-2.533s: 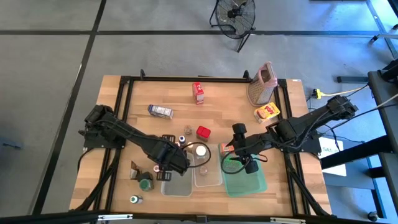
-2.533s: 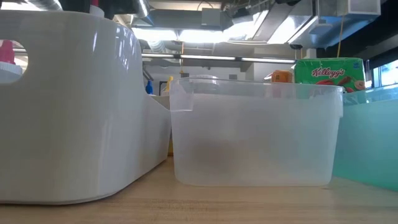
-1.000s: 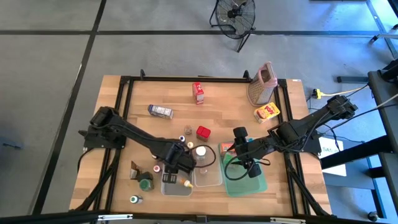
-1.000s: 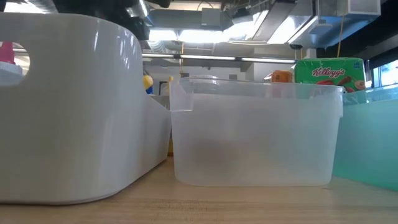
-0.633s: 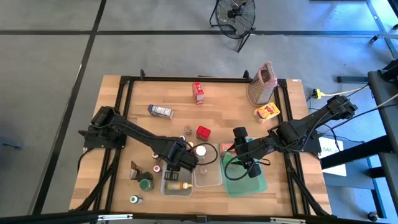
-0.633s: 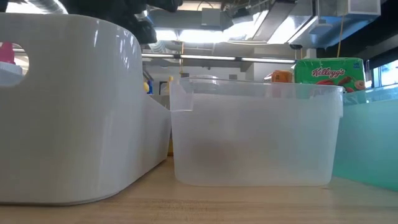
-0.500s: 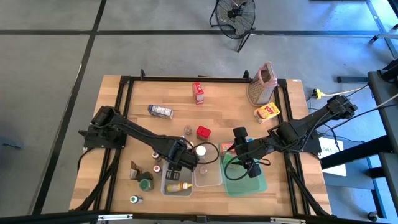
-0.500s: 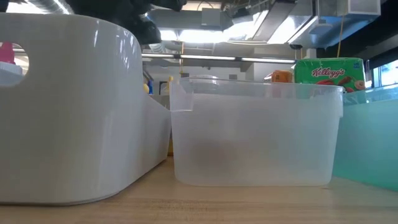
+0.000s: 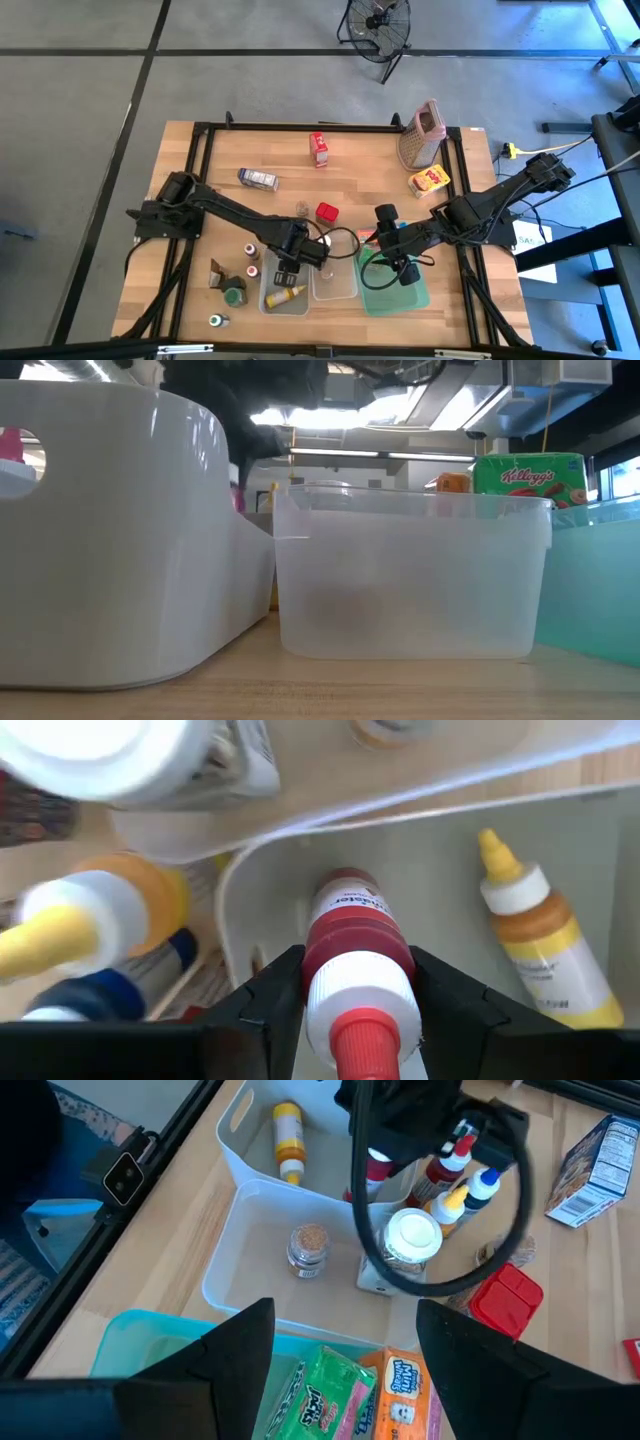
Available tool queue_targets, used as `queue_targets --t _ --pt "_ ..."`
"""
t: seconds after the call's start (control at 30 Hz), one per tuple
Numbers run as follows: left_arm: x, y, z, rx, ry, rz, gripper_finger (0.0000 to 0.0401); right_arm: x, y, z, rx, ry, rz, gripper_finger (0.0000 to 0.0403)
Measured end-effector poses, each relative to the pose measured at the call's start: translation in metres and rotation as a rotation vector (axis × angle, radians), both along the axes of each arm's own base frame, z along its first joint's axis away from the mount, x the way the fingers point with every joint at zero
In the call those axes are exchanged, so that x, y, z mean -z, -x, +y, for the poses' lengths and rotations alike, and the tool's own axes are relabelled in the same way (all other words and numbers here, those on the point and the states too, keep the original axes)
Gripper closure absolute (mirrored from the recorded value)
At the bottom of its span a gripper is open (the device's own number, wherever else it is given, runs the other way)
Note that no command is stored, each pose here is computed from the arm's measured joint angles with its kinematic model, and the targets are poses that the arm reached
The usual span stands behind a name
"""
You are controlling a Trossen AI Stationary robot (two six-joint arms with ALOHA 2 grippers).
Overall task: Pick & Place Kitchen Items
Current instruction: Put the red food coloring bottle into the gray bin
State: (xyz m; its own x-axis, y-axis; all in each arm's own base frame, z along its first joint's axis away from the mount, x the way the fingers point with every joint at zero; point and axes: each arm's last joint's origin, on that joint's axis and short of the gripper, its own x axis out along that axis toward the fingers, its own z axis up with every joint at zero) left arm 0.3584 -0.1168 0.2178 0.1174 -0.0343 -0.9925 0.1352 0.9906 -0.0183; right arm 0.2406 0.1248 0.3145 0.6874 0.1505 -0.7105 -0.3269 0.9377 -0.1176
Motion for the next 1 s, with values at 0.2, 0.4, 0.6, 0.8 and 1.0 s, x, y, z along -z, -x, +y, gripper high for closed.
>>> queue_targets --t 0.2,0.4,0.6,0.8,1.0 --pt "0.0094 -0.0033 -0.0023 0.034 0.022 0.024 0.0245 -0.0001 0.0 0.0 0.0 0.0 -0.001 0.0155" --pt "0.0091 -0.0067 -0.0034 0.059 0.027 -0.013 0.0219 -0.0001 -0.0001 0.0 0.0 -0.001 -0.001 0.0155" --pt "0.0089 -0.0079 -0.0038 0.06 0.03 -0.026 0.0198 0.0 0.0 0.0 0.0 0.0 0.0 0.0155" --pt "0.0087 -0.0089 -0.0048 0.061 0.056 -0.032 0.0172 -0.0001 -0.0001 0.0 0.0 -0.001 -0.001 0.0155" --pt "0.0081 -0.0088 -0.0039 0.052 0.035 -0.037 0.0164 -0.0001 -0.0001 0.0 0.0 -0.001 -0.001 0.0155"
